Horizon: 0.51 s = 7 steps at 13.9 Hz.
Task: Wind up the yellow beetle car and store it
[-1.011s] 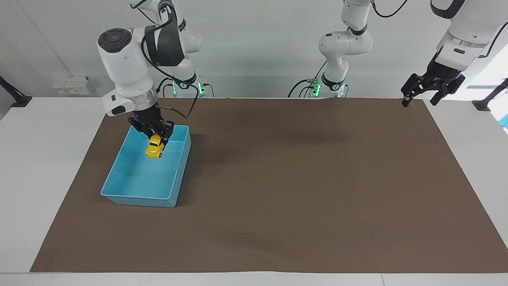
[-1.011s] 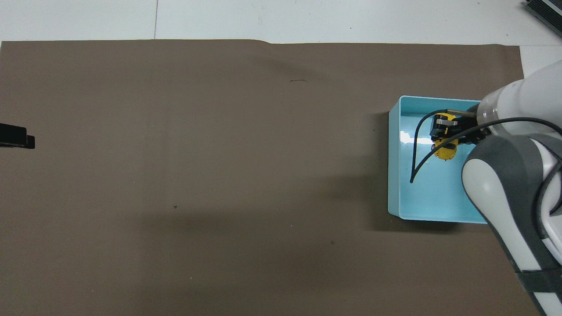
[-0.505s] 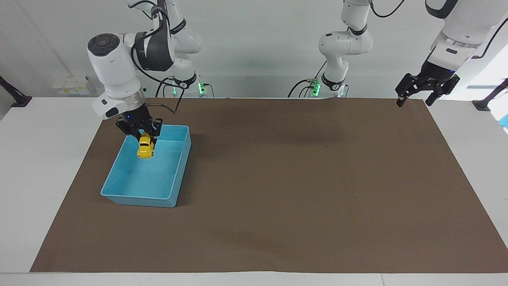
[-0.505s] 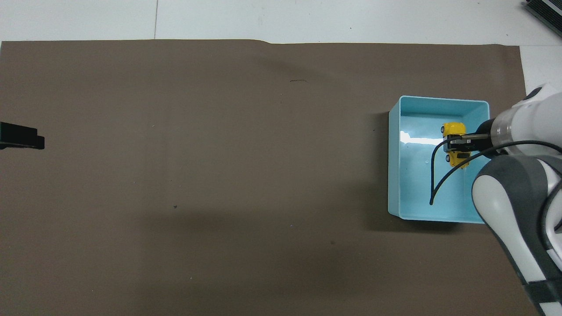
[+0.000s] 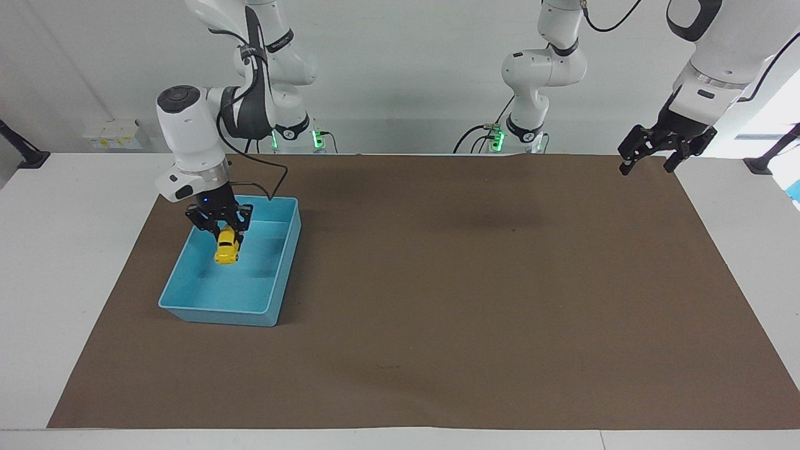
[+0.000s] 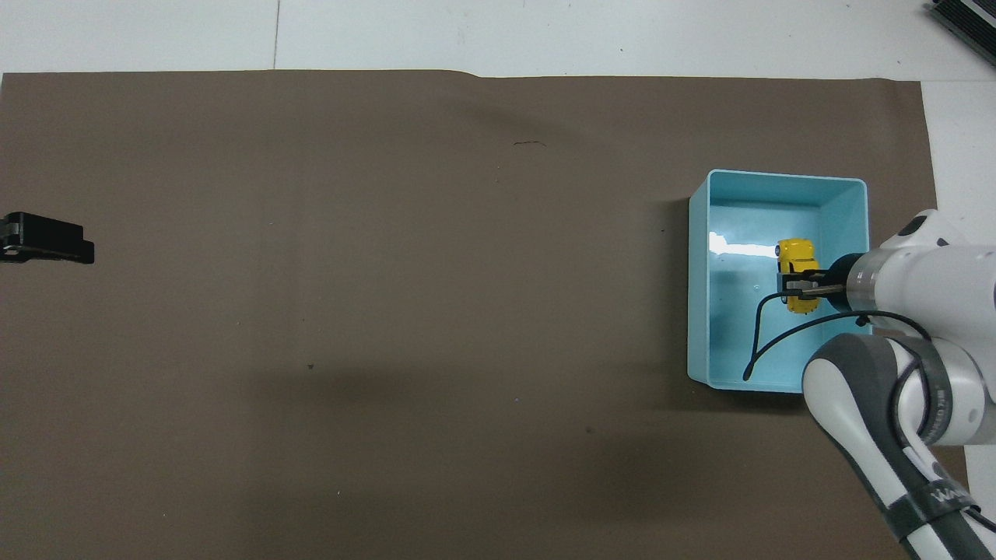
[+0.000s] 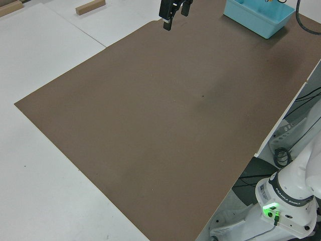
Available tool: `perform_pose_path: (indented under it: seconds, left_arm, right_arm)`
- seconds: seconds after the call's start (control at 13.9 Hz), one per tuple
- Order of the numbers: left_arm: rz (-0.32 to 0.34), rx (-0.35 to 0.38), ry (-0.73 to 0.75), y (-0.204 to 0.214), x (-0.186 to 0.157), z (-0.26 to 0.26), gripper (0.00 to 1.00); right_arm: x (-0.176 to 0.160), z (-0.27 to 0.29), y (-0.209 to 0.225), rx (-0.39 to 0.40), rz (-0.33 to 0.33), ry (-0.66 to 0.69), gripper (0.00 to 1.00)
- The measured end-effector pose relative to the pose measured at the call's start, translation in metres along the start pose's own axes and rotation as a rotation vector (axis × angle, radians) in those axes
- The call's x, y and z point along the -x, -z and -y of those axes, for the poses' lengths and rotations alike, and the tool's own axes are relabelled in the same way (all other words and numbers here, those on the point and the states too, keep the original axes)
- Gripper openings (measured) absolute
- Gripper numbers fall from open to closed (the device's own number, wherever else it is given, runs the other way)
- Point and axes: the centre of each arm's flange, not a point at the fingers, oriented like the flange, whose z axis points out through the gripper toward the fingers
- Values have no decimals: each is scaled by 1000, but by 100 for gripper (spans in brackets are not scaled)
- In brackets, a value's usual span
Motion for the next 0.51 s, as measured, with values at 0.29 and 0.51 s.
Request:
perform_pose_path:
  seconds: [0.29,0.51]
  left_arm:
    - [-2,0,11,1,0,5,100]
    - [-2,0,11,1,0,5,100]
  right_arm:
    - [23,3,-28,-2,-46,3,45]
    - [40,6,-47,-5,-44,4,45]
